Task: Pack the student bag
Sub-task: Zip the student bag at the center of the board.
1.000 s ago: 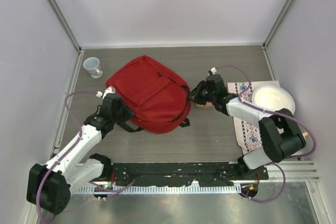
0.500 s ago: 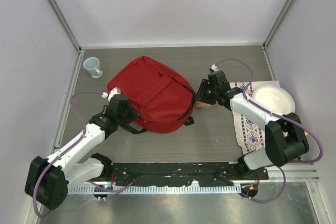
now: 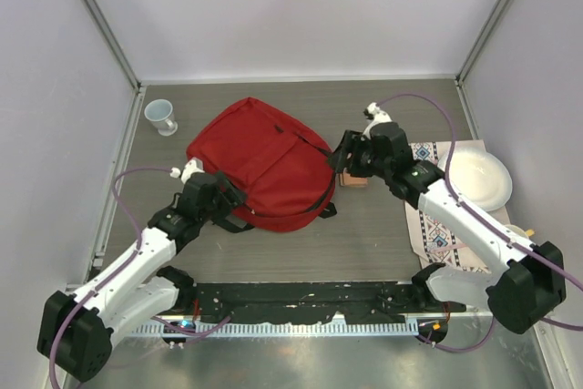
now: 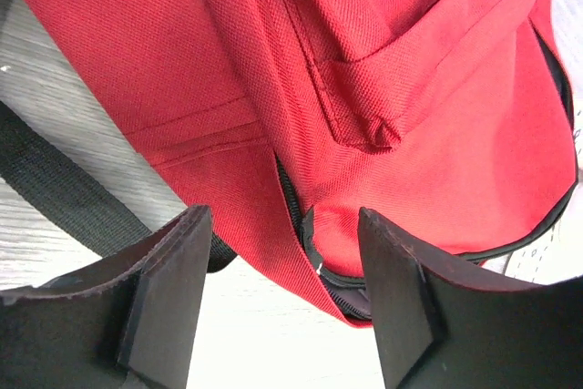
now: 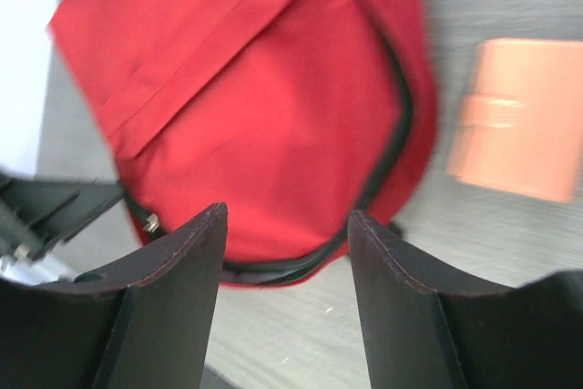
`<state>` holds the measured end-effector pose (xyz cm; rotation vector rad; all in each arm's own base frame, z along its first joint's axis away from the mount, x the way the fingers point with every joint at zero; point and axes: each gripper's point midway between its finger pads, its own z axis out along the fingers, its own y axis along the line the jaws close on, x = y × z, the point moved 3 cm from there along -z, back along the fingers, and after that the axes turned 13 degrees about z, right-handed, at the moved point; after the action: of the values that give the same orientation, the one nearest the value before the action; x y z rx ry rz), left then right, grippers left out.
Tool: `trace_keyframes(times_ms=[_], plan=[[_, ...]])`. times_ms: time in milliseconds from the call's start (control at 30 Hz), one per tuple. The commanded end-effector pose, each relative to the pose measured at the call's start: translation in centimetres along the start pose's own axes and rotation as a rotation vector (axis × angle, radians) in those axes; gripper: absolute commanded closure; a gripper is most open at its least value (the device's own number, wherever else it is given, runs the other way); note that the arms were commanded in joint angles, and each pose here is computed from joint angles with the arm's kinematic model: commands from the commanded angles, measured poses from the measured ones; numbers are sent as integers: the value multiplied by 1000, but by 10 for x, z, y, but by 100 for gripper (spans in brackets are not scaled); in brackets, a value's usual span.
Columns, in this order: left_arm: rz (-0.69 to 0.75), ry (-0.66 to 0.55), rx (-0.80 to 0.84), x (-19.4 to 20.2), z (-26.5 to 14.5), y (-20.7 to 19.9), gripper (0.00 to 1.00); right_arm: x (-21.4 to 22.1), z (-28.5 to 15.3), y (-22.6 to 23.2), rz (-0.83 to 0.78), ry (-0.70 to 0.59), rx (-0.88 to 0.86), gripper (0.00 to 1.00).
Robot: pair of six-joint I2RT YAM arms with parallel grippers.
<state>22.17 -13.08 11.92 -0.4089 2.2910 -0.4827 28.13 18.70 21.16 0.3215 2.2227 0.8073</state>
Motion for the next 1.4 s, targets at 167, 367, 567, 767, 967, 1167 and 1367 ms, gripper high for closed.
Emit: trace_keyframes(times_ms=[167,367,567,767,967,1167,1367], plan=[[37,-136,-116,-25,-10,16,19,81,13,88,-66,194,-257,41],[28,-127,-154,-34,-2,20,18,110,26,110,-84,264,-313,53],[-45,-134,-146,-46,9,32,22,124,37,120,-83,268,-318,54],[-59,-115,-128,-46,18,32,37,141,53,134,-96,287,-312,56],[-63,-107,-106,-44,26,30,36,154,72,147,-139,286,-314,56],[-67,-99,-83,-43,30,27,32,176,91,147,-194,325,-267,54],[-75,-79,-77,-37,32,28,45,181,107,147,-214,323,-239,50]])
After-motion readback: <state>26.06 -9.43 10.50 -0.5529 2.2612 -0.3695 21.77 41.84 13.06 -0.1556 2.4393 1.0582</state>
